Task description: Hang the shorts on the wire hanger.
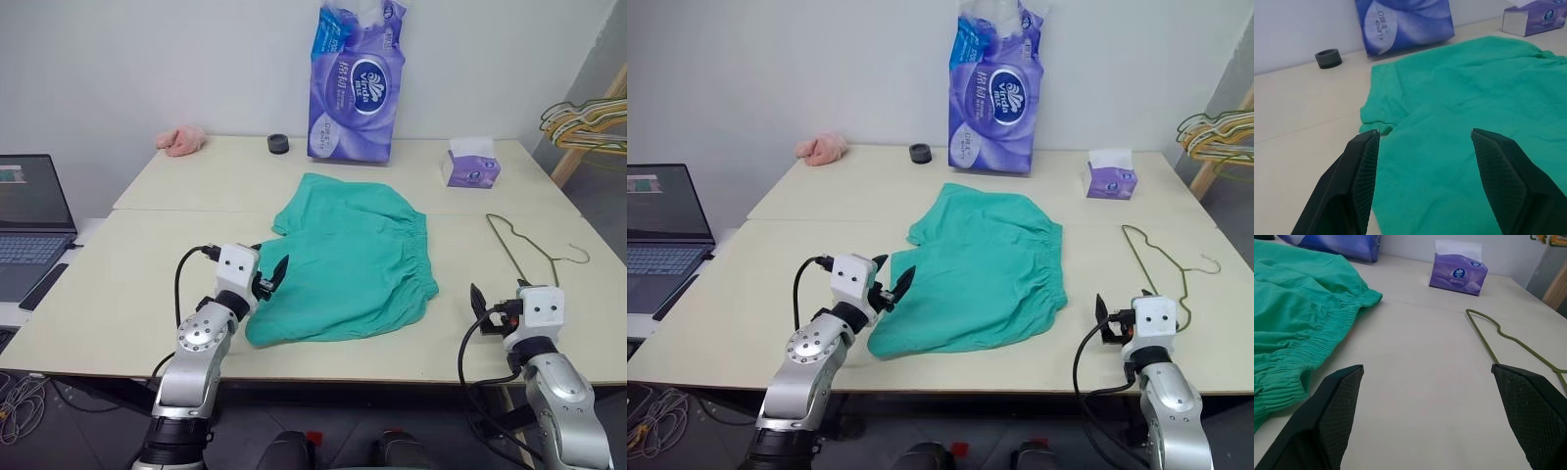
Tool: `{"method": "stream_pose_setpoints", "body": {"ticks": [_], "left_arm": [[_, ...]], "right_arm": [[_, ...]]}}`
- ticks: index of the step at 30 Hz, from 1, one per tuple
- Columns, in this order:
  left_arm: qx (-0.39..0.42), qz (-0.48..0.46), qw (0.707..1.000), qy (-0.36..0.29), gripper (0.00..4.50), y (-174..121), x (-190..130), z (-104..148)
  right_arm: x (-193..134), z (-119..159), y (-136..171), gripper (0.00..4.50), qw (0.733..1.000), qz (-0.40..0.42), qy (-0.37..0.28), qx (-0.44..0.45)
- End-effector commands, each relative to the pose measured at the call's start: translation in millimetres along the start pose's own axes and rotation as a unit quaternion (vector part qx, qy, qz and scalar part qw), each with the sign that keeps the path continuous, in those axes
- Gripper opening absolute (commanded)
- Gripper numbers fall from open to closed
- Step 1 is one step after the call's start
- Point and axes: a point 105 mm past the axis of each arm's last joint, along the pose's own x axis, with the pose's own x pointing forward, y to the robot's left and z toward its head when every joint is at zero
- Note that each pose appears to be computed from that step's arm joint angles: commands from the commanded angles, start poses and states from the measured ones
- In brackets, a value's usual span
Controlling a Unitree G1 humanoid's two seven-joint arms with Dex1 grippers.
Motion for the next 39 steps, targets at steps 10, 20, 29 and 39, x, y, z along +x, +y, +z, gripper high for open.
{"method": "stream_pose_setpoints", "body": {"ticks": [10, 20, 29, 39], "left_arm": [[0.011, 0.004, 1.000, -0.017, 3.14, 2, -2, 10], [-0.024, -0.046, 0.999, -0.016, 3.31, -9, -12, 8], [-0.009, -0.231, 0.971, 0.055, 4.45, -37, -35, -8], [0.058, -0.380, 0.912, 0.145, 4.45, -44, -47, -26]], "right_arm": [[1, 9, 1, 4.46, 1.000, 0.016, -0.017, -0.005], [2, 13, 5, 4.49, 0.999, 0.036, -0.019, -0.004], [-8, 32, 23, 4.50, 0.991, 0.124, -0.040, -0.026], [-53, 43, 97, 4.50, 0.912, 0.403, -0.010, -0.078]]}}
